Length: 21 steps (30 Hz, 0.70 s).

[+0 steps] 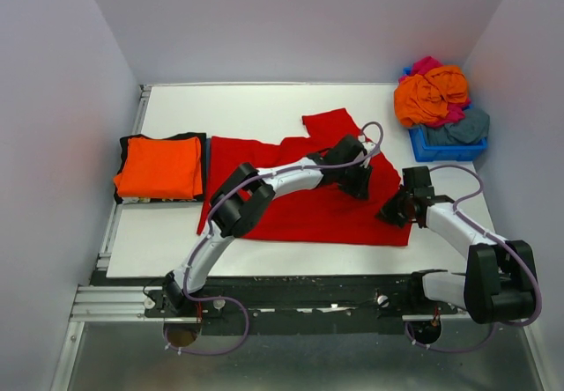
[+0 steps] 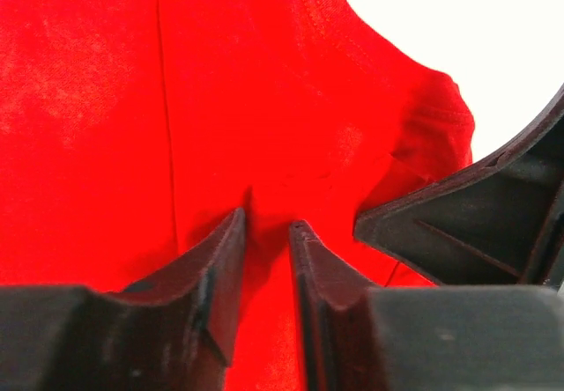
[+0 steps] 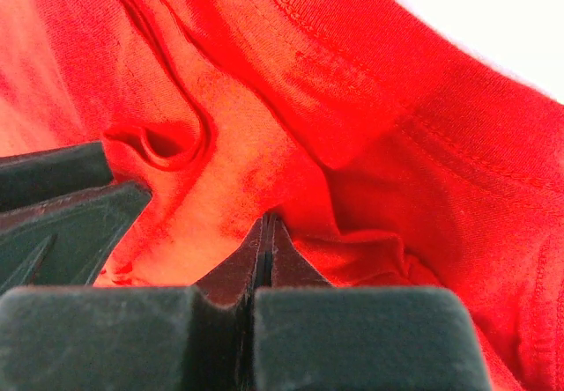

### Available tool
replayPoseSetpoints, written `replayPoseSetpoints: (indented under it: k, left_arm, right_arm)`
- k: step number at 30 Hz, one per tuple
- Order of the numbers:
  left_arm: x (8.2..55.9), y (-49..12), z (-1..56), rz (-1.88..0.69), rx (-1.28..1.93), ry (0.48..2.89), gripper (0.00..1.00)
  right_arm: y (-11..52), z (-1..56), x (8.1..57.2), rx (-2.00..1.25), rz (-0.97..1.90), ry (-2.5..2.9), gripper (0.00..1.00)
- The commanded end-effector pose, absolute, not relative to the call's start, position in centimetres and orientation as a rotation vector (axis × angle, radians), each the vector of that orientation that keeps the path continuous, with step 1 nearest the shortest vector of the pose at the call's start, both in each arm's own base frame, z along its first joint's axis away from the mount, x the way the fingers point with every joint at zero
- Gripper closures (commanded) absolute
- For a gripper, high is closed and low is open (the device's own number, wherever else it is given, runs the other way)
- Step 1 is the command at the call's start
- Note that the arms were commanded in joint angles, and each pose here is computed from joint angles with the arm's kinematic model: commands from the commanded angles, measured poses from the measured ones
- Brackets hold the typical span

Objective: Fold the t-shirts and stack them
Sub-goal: Fold the flattened tshirt in 1/3 of the way

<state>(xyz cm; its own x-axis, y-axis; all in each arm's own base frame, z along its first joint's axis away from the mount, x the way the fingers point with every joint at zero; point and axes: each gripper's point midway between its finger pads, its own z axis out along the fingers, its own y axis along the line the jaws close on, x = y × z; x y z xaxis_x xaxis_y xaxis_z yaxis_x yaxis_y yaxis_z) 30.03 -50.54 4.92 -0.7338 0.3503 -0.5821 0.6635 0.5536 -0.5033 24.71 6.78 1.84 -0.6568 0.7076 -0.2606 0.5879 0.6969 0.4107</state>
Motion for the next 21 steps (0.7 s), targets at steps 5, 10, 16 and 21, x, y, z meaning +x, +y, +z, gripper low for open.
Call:
replayPoseSetpoints:
  k: [5, 10, 16, 21]
  left_arm:
    - [29.7, -51.8, 5.6, -1.093, 0.856, 2.351, 1.0]
    - [31.0, -50.7, 7.9, -1.071, 0.784, 2.264, 1.0]
    - [33.8, -47.6, 9.6, -1.068, 0.595, 2.22, 1.0]
    - [35.2, -45.6, 8.9, -1.056, 0.449, 2.222, 1.0]
  right_arm:
    - [6.7, 1.5, 24.2, 1.012, 0.392, 2.519, 0.99]
    - [6.7, 1.5, 24.3, 1.013, 0.386, 2.521, 0.99]
    - [6.8, 1.5, 24.5, 1.019, 0.39, 2.519, 0.99]
    - [6.8, 1.4, 24.6, 1.019, 0.393, 2.524, 0.99]
